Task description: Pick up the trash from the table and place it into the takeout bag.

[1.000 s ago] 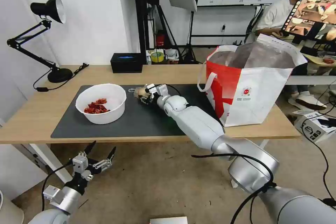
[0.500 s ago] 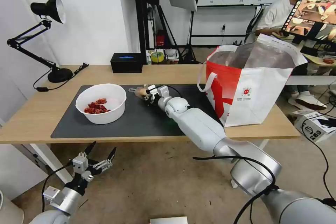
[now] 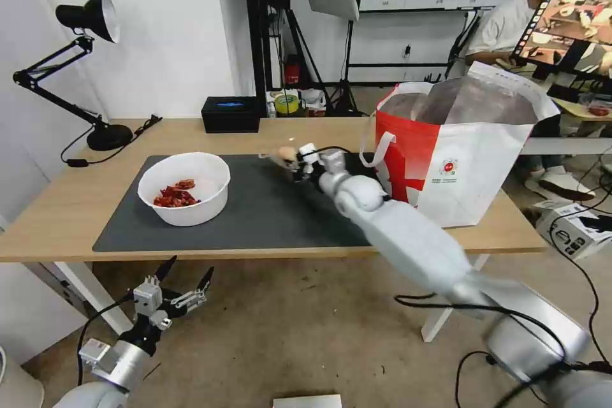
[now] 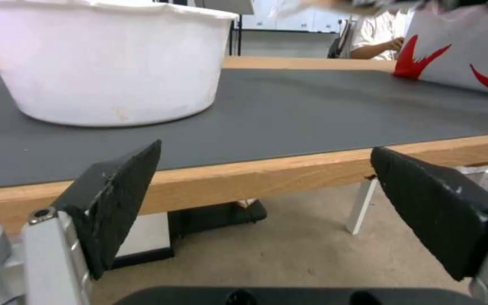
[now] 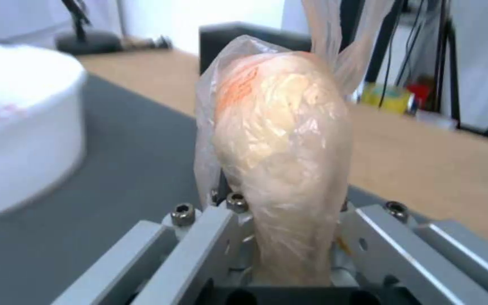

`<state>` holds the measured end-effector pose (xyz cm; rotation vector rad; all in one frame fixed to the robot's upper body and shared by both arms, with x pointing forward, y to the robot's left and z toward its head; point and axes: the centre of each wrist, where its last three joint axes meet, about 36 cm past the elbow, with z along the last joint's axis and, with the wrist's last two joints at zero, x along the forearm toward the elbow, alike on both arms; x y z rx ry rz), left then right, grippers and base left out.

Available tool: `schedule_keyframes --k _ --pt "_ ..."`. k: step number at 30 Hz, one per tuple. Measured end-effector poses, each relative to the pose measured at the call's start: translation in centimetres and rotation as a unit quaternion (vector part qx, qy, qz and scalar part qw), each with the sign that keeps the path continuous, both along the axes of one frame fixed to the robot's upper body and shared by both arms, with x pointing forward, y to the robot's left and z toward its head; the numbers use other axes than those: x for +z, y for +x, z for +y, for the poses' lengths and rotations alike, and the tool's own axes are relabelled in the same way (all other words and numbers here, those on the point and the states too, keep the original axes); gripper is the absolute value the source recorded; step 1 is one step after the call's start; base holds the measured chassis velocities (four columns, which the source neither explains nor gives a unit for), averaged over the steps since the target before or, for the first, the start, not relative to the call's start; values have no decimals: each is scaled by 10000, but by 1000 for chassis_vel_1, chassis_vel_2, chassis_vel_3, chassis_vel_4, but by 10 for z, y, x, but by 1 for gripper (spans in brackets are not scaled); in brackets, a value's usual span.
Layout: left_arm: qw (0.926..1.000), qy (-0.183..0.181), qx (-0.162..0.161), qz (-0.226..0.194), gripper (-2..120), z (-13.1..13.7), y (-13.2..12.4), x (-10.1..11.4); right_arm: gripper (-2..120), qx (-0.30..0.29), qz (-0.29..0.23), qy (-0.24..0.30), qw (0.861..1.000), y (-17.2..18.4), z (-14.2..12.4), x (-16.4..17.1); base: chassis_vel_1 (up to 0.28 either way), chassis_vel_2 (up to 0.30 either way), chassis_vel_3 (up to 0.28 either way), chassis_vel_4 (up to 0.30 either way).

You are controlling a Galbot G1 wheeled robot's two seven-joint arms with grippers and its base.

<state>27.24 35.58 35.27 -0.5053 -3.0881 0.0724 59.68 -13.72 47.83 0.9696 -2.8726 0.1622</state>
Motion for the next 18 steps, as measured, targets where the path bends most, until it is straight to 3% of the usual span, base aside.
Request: schedule_keyframes --k 3,11,14,18 --pt "10000 -1 -34 -5 100 -4 0 0 7 -68 -467 264 9985 -28 -20 23 0 0 0 0" --pt "10000 -8 -66 -22 100 -9 -2 3 7 -355 -1260 570 9898 -59 -48 67 0 0 0 0" --pt "10000 9 -56 15 100 -10 -8 4 7 -773 -1892 687 9765 -73 -70 95 0 0 0 0" --pt "10000 17 -58 23 100 -12 -10 4 7 -1276 -2275 712 9628 -79 -89 110 0 0 0 0"
